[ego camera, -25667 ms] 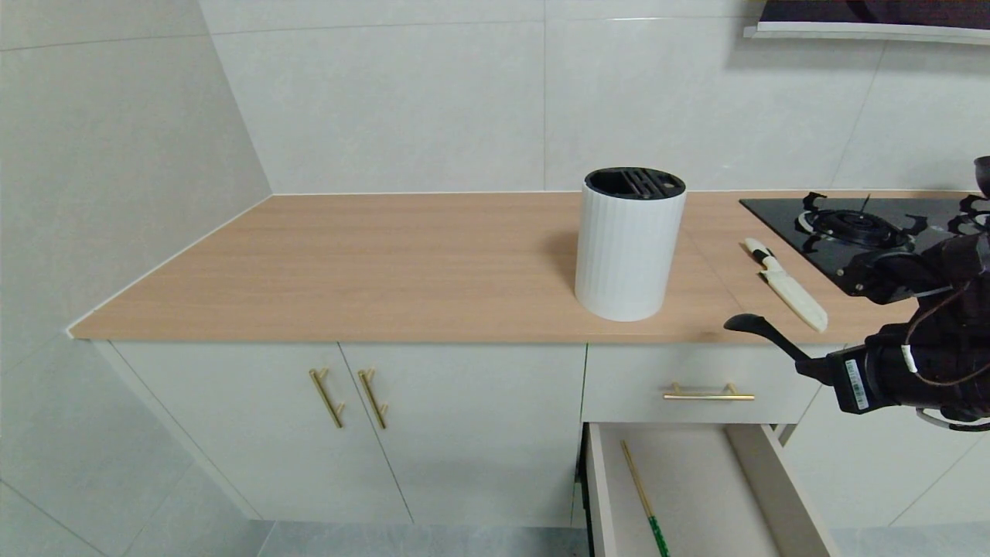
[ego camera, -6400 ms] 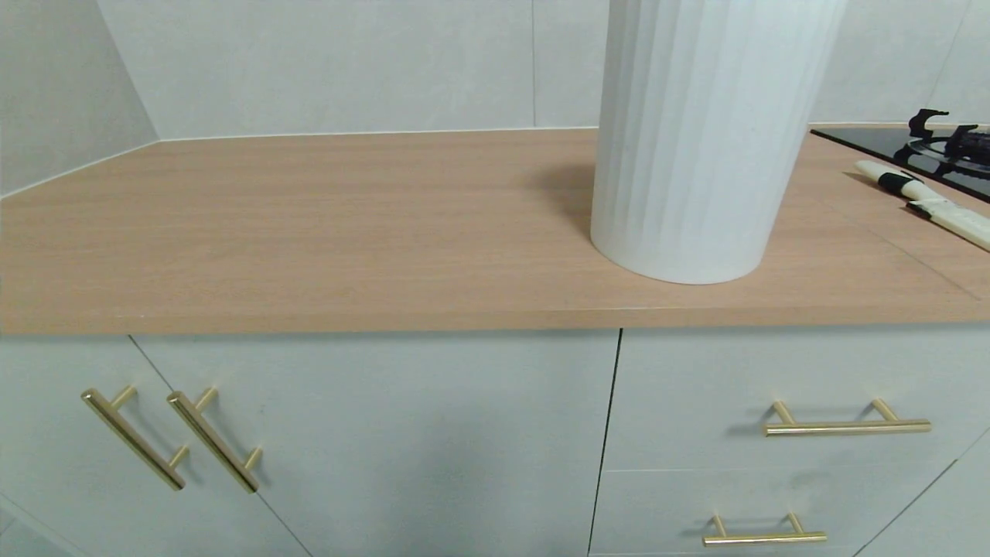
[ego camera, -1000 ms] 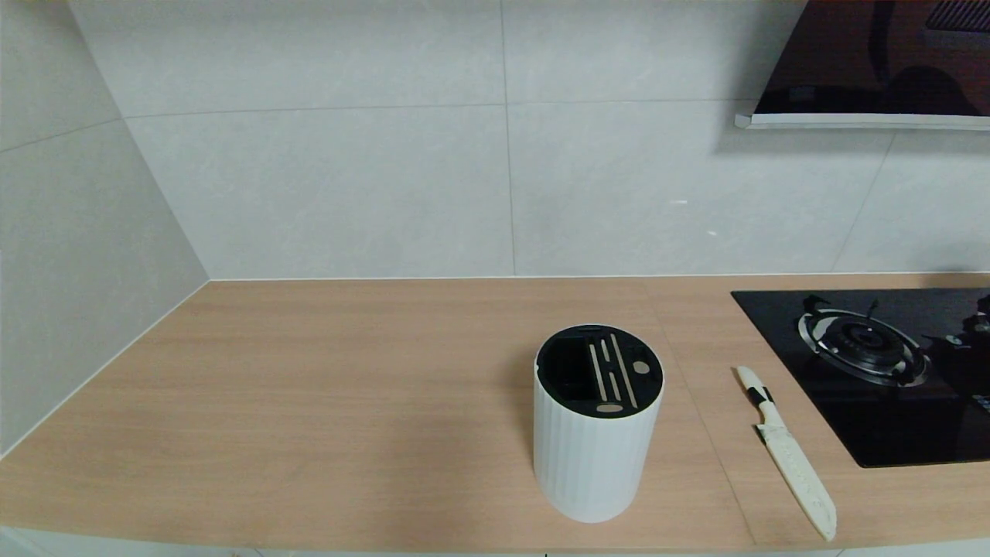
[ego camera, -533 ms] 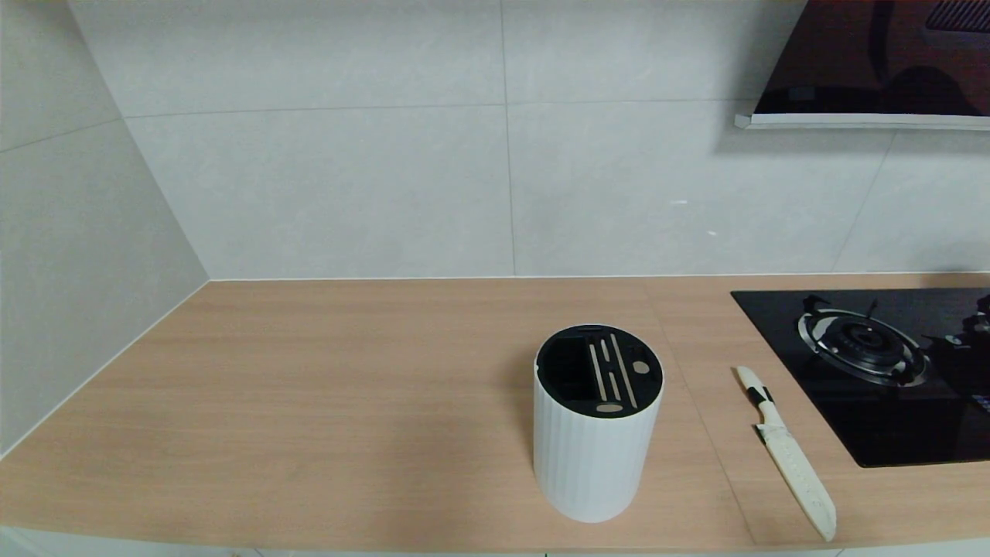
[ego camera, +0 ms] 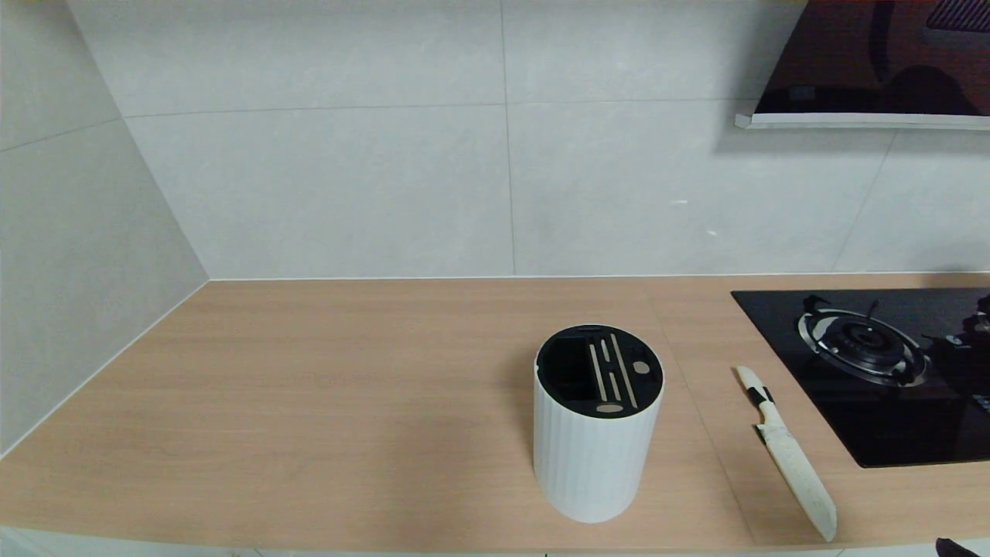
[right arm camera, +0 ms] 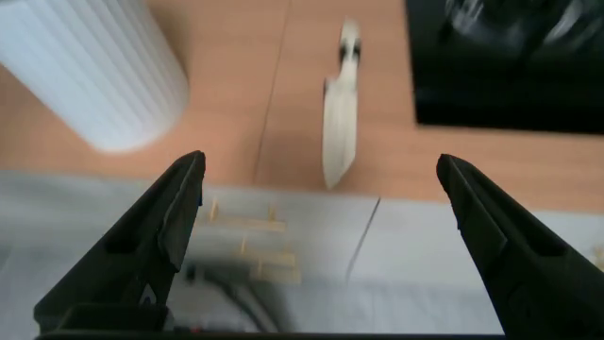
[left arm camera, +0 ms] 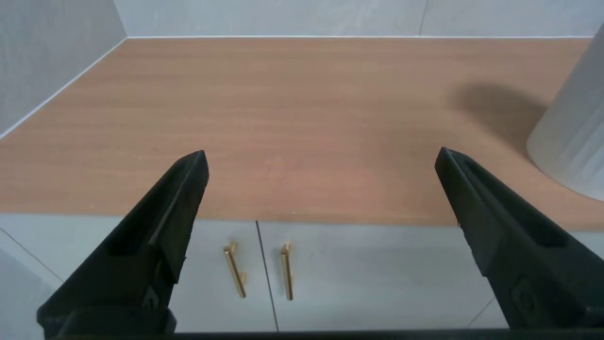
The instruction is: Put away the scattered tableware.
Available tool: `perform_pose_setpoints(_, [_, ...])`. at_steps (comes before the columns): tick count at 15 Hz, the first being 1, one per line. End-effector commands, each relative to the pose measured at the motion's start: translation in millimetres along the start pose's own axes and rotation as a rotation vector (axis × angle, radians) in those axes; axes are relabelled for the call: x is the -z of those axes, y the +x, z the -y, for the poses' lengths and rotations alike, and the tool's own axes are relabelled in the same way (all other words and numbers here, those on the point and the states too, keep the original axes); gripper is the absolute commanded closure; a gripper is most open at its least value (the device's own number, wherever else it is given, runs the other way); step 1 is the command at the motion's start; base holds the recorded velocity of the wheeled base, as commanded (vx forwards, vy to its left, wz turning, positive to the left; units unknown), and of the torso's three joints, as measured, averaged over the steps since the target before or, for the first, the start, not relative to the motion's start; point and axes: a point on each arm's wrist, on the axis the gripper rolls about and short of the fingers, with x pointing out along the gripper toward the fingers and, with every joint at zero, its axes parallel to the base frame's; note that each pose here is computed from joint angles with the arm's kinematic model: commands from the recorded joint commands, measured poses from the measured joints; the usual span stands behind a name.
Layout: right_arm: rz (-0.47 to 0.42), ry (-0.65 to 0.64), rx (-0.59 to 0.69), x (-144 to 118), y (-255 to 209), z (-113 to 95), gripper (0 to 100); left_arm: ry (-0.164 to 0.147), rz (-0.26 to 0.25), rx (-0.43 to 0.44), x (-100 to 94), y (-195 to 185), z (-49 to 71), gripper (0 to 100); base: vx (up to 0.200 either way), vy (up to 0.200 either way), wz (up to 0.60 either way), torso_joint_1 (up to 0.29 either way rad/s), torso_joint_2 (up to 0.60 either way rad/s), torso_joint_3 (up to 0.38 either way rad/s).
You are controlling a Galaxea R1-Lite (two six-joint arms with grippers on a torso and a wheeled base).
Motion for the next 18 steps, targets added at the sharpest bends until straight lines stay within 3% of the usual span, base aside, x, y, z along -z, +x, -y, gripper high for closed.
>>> perform_pose_setpoints(1, [-0.215,-0.013,-0.022,-22,47,-2,0,-0.001,0.0,0.0,0.0,0,0.0,0,0.0,0.0,0.0,0.0,0.0,0.0])
perform_pose_setpoints(6, [-0.292,-0.051,0.045,-26,135,-3,0,-0.001,0.0,0.0,0.0,0,0.0,0,0.0,0.0,0.0,0.0,0.0,0.0])
perform_pose_setpoints(9, [-0.254,-0.094,0.089,-20,185,-9,0,-0.001,0.0,0.0,0.0,0,0.0,0,0.0,0.0,0.0,0.0,0.0,0.0])
perform_pose_setpoints(18, [-0.292,-0.083,0.131,-12,239,-2,0,0.002,0.0,0.0,0.0,0,0.0,0,0.0,0.0,0.0,0.0,0.0,0.0])
